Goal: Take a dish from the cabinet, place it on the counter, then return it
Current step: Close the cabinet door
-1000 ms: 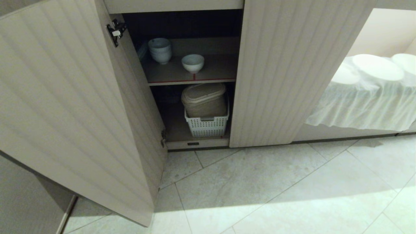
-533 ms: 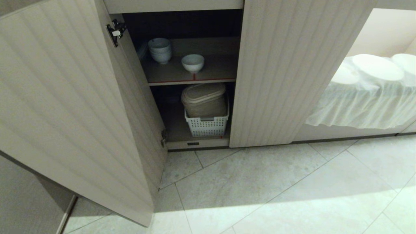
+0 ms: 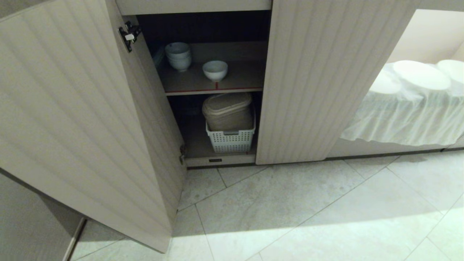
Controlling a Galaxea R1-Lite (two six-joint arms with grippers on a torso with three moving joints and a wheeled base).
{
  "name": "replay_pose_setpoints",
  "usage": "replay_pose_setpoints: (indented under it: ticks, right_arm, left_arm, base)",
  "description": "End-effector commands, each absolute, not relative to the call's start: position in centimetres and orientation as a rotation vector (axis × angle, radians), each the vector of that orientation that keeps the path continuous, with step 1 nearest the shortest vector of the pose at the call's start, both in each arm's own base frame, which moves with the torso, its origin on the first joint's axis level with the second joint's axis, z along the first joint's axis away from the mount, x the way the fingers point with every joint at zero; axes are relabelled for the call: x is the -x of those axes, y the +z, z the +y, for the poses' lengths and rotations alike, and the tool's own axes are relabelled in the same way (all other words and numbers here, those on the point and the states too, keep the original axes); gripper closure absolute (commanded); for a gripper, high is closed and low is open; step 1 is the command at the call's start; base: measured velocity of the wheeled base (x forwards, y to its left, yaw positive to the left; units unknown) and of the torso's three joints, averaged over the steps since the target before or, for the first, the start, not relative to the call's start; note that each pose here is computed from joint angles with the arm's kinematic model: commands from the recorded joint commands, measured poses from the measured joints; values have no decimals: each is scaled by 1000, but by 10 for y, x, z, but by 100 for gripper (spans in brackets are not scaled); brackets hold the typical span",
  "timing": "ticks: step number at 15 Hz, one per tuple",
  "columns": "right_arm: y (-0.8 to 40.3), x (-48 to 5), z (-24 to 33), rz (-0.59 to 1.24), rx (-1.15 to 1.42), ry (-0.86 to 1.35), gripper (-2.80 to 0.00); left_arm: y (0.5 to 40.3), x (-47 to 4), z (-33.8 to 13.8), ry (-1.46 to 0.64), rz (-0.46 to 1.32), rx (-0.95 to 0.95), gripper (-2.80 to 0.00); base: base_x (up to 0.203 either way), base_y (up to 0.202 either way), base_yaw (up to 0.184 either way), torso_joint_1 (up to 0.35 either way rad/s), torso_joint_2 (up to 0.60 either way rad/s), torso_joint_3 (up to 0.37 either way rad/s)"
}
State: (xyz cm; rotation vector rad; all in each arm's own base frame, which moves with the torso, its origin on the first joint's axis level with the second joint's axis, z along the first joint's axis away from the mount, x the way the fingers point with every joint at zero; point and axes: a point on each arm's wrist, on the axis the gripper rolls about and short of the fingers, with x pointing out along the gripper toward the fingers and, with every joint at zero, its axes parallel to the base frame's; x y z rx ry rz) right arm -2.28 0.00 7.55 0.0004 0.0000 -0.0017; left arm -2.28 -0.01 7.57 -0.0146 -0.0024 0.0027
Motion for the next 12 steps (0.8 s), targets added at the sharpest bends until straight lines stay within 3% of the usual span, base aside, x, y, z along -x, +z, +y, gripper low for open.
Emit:
replay_pose_setpoints:
  ticks: [1, 7, 12]
  right_arm:
    - [75, 23, 0, 0, 0, 0, 0]
    - [75, 23, 0, 0, 0, -2, 0]
    - [75, 23, 0, 0, 0, -2, 0]
  left_arm:
    - [76, 23, 0, 3, -3, 15, 0]
    - [76, 23, 0, 27, -3, 22, 0]
    - [100, 27, 1, 22, -156, 100, 0]
  base:
    - [0, 0, 0, 0, 0, 0]
    - [0, 0, 0, 0, 0, 0]
    - [0, 0, 0, 0, 0, 0]
